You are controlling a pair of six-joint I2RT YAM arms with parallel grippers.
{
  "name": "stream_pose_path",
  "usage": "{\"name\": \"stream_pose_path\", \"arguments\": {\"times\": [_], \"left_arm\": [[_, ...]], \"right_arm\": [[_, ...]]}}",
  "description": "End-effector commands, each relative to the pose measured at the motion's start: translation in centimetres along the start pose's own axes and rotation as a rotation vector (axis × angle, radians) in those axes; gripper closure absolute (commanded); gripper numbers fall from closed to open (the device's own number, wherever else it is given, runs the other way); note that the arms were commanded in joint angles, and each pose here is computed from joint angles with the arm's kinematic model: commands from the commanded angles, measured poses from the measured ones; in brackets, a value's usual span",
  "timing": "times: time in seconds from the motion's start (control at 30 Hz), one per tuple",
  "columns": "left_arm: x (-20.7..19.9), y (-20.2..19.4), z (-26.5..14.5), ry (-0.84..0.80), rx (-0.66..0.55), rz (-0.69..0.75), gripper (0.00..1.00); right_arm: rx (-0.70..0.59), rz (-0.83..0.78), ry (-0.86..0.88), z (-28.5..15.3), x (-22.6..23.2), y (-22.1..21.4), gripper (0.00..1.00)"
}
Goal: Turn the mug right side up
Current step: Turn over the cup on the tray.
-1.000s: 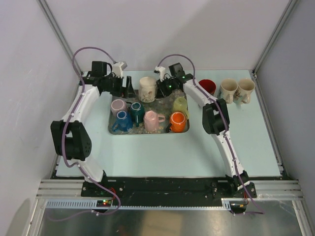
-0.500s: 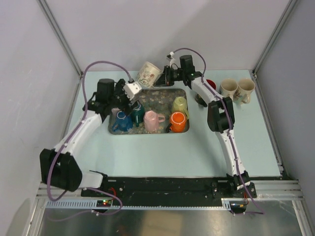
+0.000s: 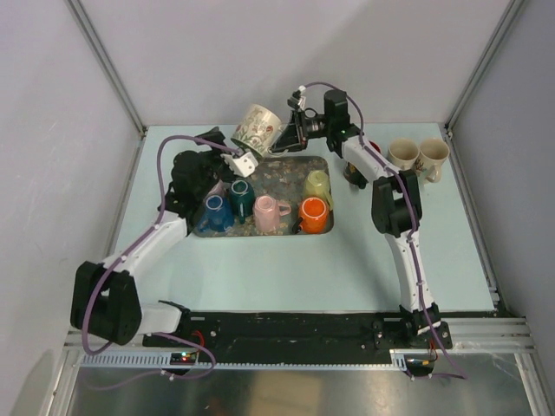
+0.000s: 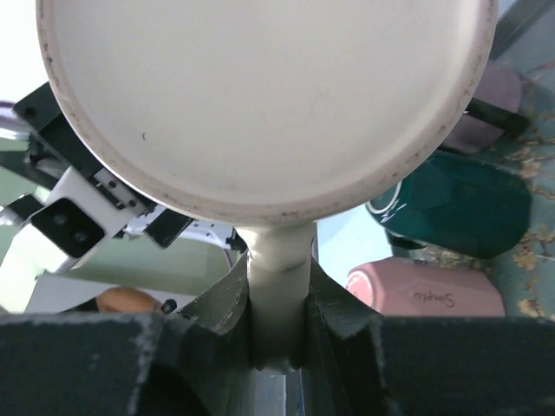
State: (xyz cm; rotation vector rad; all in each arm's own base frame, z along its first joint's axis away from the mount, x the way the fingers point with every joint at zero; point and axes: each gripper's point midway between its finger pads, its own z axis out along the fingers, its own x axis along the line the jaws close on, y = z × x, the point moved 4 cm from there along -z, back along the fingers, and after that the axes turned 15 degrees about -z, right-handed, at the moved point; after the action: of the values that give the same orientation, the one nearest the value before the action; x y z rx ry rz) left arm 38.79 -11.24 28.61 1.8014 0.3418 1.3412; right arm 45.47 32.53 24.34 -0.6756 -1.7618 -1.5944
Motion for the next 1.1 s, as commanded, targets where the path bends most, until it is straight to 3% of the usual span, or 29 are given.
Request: {"name": "stream_pose_path", "arguments": {"times": [0.0, 0.13, 0.2, 0.23, 0.43, 0.47, 0.6, 0.67, 0.77, 0.87, 1.07], "left_arm": [[2.9, 3.3, 2.1, 0.110, -0.139, 0.112, 0.05], [3.8, 4.6, 3.7, 0.173, -0.202, 0.161, 0.06], [4.0, 5.4, 4.2, 0.184, -0.234, 0.188, 0.13], [4.1, 5.7, 4.3, 0.185, -0.247, 0.199, 0.20], [3.8, 7.3, 3.8, 0.167, -0.306, 0.202, 0.88], [3.7, 7.4, 3.7, 0.168, -0.305, 0.194, 0.94], [3.7, 7.1, 2.9, 0.188, -0.264, 0.111, 1.00], [3.6, 6.8, 2.4, 0.162, -0.188, 0.055, 1.00], [3.2, 6.1, 1.7, 0.086, -0.053, -0.065, 1.00], [2.8, 6.0, 0.8, 0.006, 0.071, -0.172, 1.00], [2.2, 5.9, -0.9, -0.065, 0.218, -0.303, 1.00]], "right_arm": [[0.066, -0.234, 0.149, -1.6, 9.0, 2.5, 1.00], [0.117, -0.222, 0.192, -1.1, 9.6, 1.7, 1.00], [0.125, -0.219, 0.199, -0.9, 9.7, 1.5, 1.00], [0.124, -0.219, 0.198, -0.9, 9.7, 1.5, 1.00], [0.097, -0.210, 0.170, -1.0, 9.2, 1.7, 1.00], [0.087, -0.213, 0.161, -1.1, 9.1, 1.9, 0.94], [0.002, -0.278, 0.077, -1.8, 8.8, 3.3, 0.53], [-0.046, -0.325, 0.014, -2.3, 8.8, 4.6, 0.40], [-0.104, -0.426, -0.126, -3.6, 8.3, 6.1, 0.32], [-0.111, -0.647, -0.291, -5.3, 7.9, 6.8, 0.30], [0.092, -1.260, -0.365, -5.6, 12.2, 1.6, 0.09]]}}
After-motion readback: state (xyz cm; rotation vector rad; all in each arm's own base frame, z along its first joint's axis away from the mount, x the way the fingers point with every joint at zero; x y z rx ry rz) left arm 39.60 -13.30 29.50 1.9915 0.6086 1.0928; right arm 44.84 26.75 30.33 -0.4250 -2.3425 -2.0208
